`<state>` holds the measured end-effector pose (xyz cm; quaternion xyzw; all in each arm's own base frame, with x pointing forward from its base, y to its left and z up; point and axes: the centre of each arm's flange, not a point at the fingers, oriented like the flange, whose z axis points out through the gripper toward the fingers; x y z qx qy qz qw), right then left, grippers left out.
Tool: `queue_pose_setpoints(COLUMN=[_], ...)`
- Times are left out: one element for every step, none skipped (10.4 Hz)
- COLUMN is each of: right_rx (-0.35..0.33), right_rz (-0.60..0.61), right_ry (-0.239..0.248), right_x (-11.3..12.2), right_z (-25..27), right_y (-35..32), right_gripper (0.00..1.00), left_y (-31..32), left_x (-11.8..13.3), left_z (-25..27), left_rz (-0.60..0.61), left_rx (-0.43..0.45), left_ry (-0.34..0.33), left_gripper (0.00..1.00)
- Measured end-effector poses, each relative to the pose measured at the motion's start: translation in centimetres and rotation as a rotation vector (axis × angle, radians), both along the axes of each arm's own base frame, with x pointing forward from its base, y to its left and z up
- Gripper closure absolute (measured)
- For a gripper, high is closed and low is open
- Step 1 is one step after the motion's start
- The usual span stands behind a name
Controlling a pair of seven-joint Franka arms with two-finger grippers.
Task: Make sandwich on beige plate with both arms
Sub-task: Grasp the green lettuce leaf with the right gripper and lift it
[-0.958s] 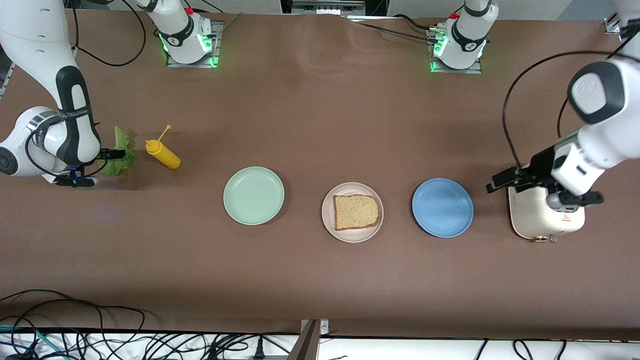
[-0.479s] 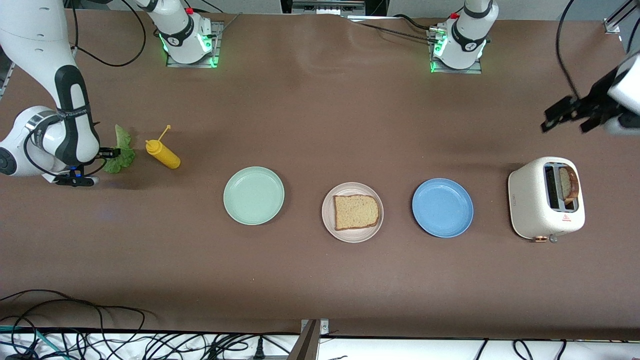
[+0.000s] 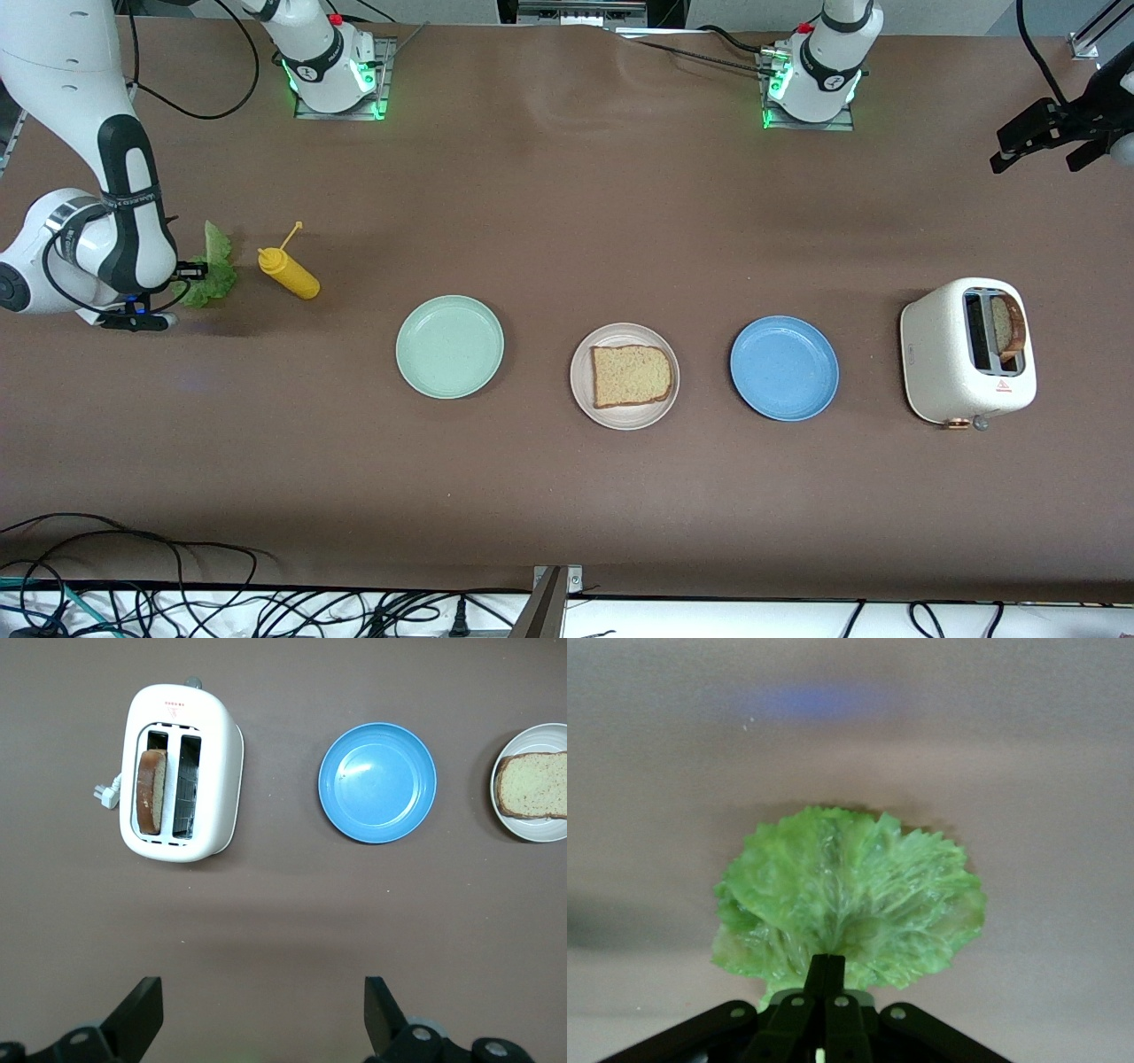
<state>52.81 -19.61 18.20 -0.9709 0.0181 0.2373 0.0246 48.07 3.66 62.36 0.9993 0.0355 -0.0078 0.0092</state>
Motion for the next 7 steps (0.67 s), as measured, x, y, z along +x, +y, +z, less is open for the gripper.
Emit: queue_pose_setpoints(right_rx=[0.013, 0.025, 0.033, 0.037, 0.039, 0.037, 0.033], right_rz=[0.001, 0.003, 0.003, 0.002, 0.002, -0.003, -0.011], right_ry=[0.015, 0.024, 0.028, 0.027, 0.023, 0.024, 0.031], right_x=[0.7, 1.7, 2.8, 3.4, 3.8, 3.8, 3.6], right_z=[0.9, 2.4, 4.2, 5.6, 6.5, 6.5, 6.1], right_y=[0.2, 0.5, 0.5, 0.4, 0.4, 0.2, 0.1], right_gripper=[0.99, 0.99, 0.99, 0.99, 0.99, 0.99, 0.99], left_y=[-0.2, -0.8, -1.4, -1.5, -1.4, -1.2, -1.0], left_x=[0.0, 0.1, 0.2, 0.2, 0.2, 0.2, 0.3], left_z=[-0.1, -0.2, -0.2, -0.3, -0.3, -0.3, -0.4], left_rz=[-0.003, -0.012, -0.018, -0.016, -0.014, -0.009, -0.004], left_rx=[0.001, 0.003, 0.005, 0.006, 0.006, 0.005, 0.004], left_ry=[0.004, 0.006, 0.007, 0.008, 0.009, 0.010, 0.011], left_gripper=[0.00, 0.00, 0.00, 0.00, 0.00, 0.00, 0.00])
